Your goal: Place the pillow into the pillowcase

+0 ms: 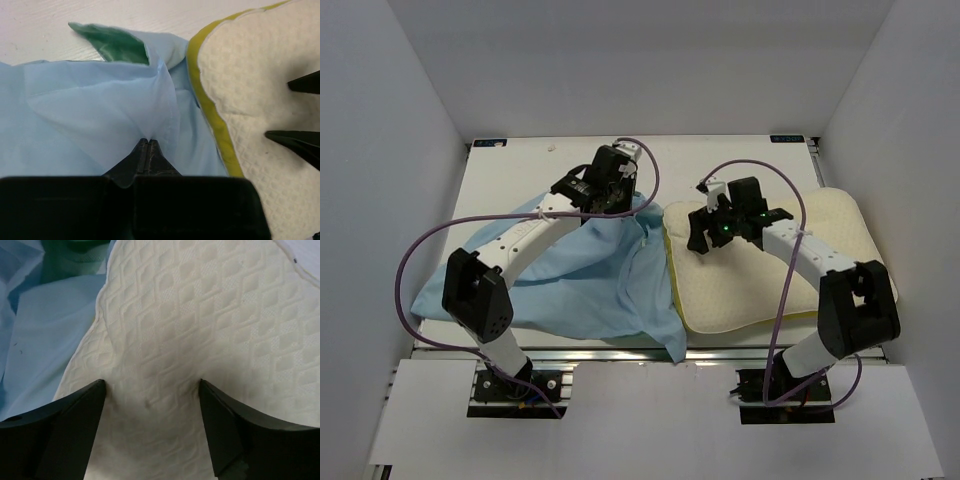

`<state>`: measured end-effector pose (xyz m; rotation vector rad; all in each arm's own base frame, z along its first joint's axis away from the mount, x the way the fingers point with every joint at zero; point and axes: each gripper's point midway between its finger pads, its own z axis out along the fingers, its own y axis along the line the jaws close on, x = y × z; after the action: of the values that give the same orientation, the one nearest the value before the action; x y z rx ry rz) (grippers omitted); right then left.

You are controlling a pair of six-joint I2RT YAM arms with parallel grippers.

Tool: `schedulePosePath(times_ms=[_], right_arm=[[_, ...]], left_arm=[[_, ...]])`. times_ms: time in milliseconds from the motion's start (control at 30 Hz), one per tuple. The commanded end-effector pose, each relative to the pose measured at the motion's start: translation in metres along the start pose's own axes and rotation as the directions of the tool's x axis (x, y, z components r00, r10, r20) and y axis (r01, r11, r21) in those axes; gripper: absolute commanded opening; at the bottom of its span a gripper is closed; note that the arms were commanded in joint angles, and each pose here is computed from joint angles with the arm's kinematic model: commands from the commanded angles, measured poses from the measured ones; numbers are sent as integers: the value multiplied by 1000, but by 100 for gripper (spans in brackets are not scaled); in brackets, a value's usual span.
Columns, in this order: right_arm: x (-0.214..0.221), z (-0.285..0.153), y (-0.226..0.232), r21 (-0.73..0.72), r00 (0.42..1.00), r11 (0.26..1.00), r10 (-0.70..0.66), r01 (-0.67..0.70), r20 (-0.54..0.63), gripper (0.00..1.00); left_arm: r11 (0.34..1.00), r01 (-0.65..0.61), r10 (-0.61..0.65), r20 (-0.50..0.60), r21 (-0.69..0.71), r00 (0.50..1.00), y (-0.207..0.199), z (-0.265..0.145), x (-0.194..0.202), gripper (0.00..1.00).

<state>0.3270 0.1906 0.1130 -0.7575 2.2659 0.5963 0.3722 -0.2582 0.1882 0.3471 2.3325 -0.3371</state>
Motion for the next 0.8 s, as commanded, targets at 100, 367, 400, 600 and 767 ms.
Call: schedulePosePath(times_ms=[100,367,400,600,767], right_arm=[[9,22,-4,-7,999,1000,17,-18,-48,59],[-26,-5,4,-25,998,999,-18,20,64,0],[-35,-13,11,-45,994,998,-44,49,96,0],[-84,-67,52,-82,951,980,-152,180,271,0],[-82,-58,69,-38,935,965,-241,259,258,0]], left_arm=[[998,18,-27,144,62,989,-7,-46,-60,0],[996,11,-25,155,90,988,-6,-52,-77,0],[996,12,-27,159,92,987,-5,-54,-79,0],[988,5,-27,141,156,990,-10,-50,-87,0],[981,6,-33,136,192,990,-16,-50,-90,0]])
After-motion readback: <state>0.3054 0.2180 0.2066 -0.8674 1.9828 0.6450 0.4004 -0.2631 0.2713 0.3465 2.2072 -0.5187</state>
